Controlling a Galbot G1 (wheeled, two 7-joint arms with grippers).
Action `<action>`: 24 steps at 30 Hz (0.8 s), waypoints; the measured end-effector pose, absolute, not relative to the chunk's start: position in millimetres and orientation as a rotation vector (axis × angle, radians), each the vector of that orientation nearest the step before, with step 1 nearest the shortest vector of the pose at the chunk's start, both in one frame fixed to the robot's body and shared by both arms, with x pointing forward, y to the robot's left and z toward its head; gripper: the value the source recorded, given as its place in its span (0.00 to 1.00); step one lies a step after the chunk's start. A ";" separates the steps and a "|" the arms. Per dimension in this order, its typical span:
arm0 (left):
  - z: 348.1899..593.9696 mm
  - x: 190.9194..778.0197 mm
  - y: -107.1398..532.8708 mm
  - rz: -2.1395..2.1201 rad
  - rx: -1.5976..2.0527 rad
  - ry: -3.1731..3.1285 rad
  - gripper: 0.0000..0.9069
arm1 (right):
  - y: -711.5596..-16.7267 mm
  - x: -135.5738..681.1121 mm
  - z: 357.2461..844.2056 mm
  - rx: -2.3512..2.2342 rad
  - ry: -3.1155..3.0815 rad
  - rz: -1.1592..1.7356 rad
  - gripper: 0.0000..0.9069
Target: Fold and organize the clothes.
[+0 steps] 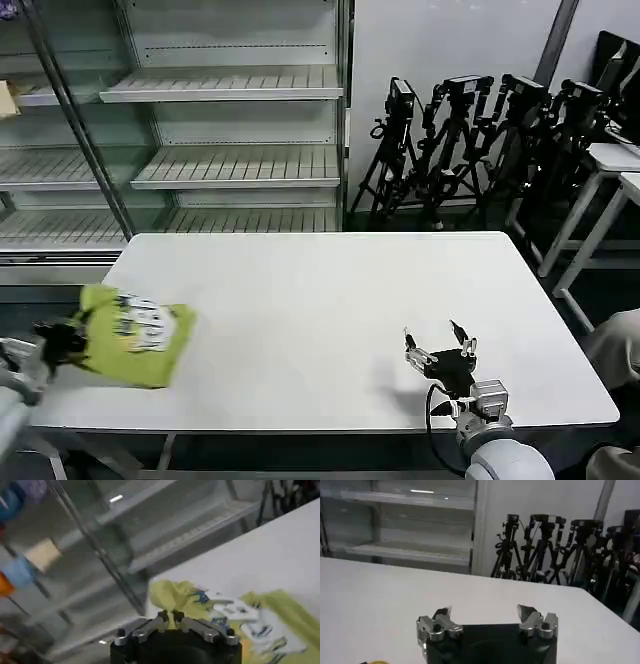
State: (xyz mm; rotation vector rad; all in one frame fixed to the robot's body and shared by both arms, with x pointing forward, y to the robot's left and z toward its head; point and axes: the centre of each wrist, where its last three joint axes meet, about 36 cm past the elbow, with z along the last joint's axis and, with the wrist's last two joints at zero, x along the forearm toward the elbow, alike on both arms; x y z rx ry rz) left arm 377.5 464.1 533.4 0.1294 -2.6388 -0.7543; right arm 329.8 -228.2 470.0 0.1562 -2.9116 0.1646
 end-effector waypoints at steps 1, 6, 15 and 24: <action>540.4 377.0 466.0 -0.800 0.136 -2.633 0.00 | -228.0 329.5 469.5 0.156 -2.911 0.162 1.00; 550.0 365.8 437.4 -0.972 0.083 -2.644 0.00 | -229.5 326.8 467.1 0.149 -2.903 0.165 1.00; 458.4 331.0 315.1 -0.919 -0.152 -2.680 0.00 | -235.5 323.4 467.8 0.127 -2.900 0.182 1.00; 448.6 339.2 200.0 -0.623 -0.354 -2.852 0.00 | -240.3 324.4 472.1 0.107 -2.909 0.198 1.00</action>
